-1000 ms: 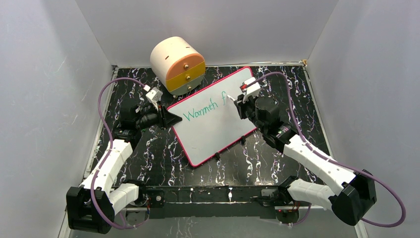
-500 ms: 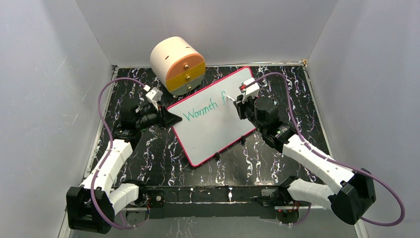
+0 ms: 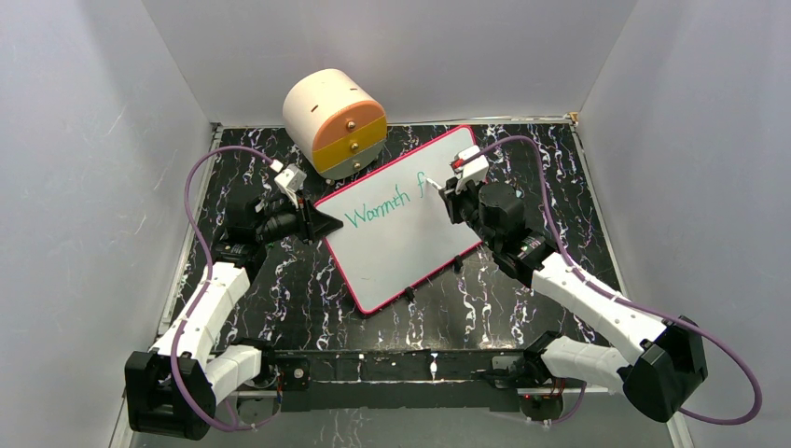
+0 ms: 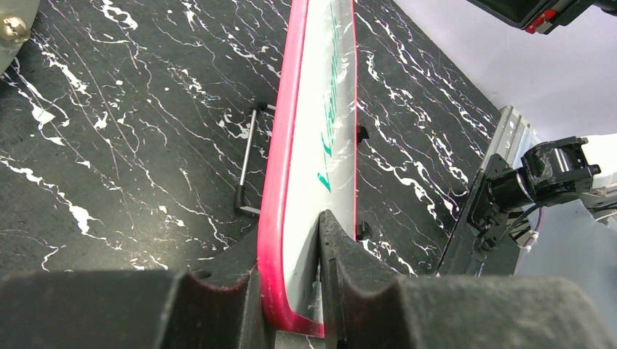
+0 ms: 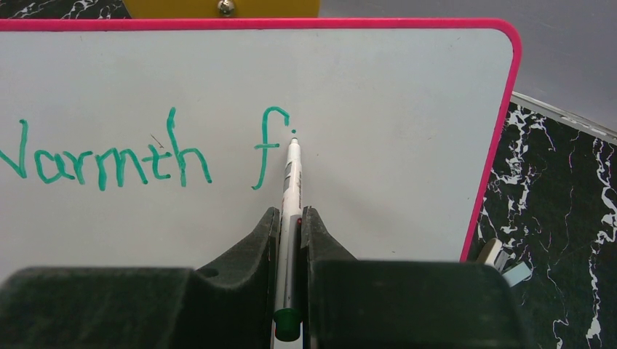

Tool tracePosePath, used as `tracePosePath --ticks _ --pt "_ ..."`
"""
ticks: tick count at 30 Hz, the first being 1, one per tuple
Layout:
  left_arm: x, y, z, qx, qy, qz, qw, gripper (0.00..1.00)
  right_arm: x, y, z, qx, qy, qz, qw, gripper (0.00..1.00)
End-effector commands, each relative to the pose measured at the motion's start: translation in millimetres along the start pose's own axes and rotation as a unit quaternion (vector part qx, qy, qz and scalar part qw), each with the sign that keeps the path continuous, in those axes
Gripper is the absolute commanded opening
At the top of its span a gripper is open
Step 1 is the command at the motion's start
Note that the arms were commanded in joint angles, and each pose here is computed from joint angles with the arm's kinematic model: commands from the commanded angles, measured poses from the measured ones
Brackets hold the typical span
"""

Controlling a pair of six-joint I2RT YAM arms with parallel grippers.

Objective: Write a sentence on the whiteboard

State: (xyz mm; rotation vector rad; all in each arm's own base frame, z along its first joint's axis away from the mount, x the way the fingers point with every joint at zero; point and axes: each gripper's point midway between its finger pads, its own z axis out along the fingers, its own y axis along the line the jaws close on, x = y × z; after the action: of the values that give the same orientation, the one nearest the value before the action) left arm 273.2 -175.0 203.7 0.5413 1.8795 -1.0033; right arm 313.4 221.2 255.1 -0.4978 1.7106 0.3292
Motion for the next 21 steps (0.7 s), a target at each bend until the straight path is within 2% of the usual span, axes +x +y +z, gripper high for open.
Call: tracePosePath --ticks 1,21 --pt "66.2 29.1 -1.8 -0.056 0.097 0.007 0.994 0.0 -8.3 -0.4 -0.8 0.0 -0.008 0.007 1.0 0.0" --pt "67.0 29.9 -1.5 -0.057 0.098 0.006 0.993 0.0 5.6 1.1 -11.0 -0.004 0.014 0.018 1.0 0.0"
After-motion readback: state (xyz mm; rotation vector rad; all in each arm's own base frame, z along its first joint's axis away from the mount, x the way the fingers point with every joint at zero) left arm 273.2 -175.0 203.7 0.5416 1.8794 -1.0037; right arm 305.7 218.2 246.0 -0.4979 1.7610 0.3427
